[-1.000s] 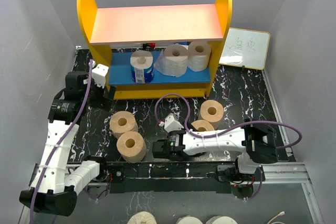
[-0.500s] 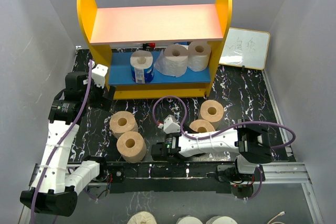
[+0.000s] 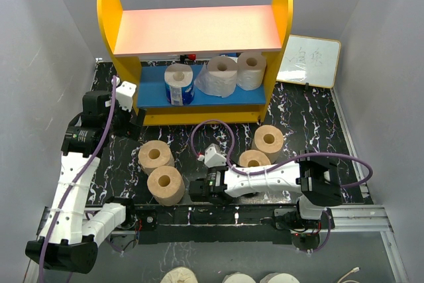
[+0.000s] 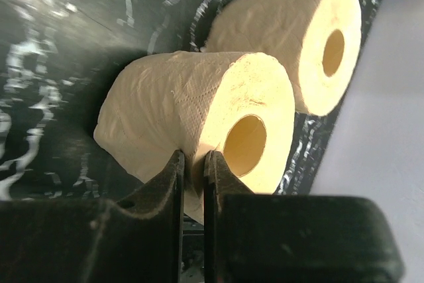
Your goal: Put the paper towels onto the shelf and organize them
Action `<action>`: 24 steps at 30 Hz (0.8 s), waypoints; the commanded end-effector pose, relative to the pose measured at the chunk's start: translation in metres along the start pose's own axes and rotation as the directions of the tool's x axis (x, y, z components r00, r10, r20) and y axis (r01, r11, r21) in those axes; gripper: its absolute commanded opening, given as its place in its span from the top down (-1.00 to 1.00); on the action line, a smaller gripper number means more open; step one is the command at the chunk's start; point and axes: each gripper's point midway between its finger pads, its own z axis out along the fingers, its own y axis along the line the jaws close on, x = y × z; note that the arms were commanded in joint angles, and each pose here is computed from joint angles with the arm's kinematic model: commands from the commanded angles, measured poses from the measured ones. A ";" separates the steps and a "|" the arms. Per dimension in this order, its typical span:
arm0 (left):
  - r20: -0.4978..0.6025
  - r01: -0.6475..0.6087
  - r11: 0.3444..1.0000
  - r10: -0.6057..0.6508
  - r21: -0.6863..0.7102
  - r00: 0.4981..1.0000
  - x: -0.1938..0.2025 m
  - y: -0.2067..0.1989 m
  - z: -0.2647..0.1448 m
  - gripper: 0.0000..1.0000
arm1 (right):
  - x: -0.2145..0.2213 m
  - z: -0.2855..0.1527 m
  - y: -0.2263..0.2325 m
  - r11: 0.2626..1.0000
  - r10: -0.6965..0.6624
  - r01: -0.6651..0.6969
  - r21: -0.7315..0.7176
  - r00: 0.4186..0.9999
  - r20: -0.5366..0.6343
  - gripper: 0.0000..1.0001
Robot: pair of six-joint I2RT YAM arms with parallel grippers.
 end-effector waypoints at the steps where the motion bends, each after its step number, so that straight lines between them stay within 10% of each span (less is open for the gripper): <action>1: 0.016 0.017 1.000 -0.017 -0.024 1.000 0.000 0.004 -0.003 -0.97 | -0.048 -0.037 -0.004 0.990 0.102 -0.088 -0.112 0.986 0.130 1.00; 24: 0.026 0.034 0.997 -0.033 -0.073 0.999 -0.002 0.017 -0.008 -0.97 | -0.126 -0.079 -0.018 0.994 -0.064 0.088 -0.064 0.947 0.316 1.00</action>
